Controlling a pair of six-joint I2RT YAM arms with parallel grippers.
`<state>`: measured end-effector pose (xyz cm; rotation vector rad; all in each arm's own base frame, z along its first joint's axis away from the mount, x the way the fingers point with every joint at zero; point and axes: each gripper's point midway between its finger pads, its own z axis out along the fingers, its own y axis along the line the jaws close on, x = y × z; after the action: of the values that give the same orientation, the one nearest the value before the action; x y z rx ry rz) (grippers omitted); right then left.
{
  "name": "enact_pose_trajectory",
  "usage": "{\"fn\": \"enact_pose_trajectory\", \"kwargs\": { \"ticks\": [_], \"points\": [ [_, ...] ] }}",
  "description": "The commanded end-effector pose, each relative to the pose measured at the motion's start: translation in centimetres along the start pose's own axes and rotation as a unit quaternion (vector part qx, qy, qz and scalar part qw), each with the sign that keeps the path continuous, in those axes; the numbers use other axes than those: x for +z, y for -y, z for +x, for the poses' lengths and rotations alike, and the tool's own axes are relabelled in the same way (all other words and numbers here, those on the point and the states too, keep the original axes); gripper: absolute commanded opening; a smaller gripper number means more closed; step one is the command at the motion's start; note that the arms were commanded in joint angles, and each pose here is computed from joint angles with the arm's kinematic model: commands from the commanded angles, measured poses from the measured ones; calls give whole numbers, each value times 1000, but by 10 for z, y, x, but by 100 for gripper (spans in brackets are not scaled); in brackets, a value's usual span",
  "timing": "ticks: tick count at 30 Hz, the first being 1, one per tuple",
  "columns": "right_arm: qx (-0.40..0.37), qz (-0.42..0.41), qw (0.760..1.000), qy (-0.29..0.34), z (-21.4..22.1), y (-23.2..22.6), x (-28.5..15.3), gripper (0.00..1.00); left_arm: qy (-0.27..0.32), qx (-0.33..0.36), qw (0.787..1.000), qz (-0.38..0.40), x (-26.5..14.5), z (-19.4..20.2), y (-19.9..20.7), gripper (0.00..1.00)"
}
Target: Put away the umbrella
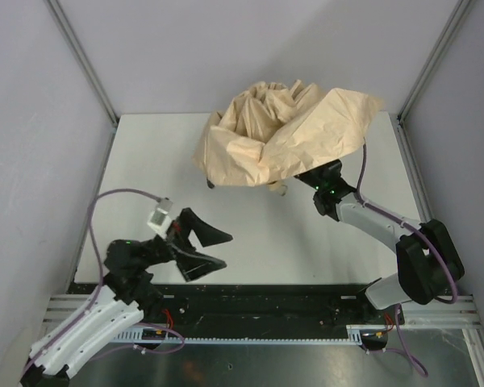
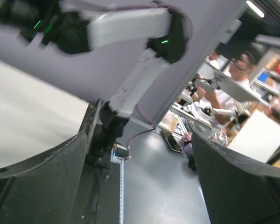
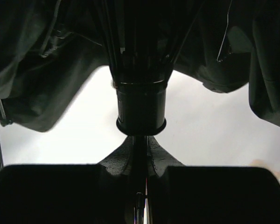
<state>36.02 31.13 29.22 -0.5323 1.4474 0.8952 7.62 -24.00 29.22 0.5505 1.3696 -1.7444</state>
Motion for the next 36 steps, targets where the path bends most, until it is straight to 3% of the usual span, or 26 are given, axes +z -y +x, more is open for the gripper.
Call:
{"fn": "enact_pose_trajectory", "kwargs": {
  "ticks": [1,3,7,14,25,31,36],
  "points": [
    [-103,-129,986,-13,-3,-40,-23,0,5,140,987,76,5,-64,92,98],
    [-105,-166,981,-11,2,-50,-32,0,33,167,985,-1,15,-107,93,99],
    [-88,-209,974,-8,10,-68,-47,0,77,158,972,-156,31,-174,66,99],
    [-59,-236,970,1,1,-82,-63,0,132,144,935,-296,34,-206,-1,99],
    [-64,-250,966,-3,-3,-102,-61,0,111,120,957,-240,100,-201,-45,99],
    [-85,-254,963,-13,-4,-110,-66,0,82,74,967,-228,130,-178,-69,99],
    [-107,-269,957,-29,0,-123,-72,0,82,98,965,-228,141,-186,-74,99]
  ]
}}
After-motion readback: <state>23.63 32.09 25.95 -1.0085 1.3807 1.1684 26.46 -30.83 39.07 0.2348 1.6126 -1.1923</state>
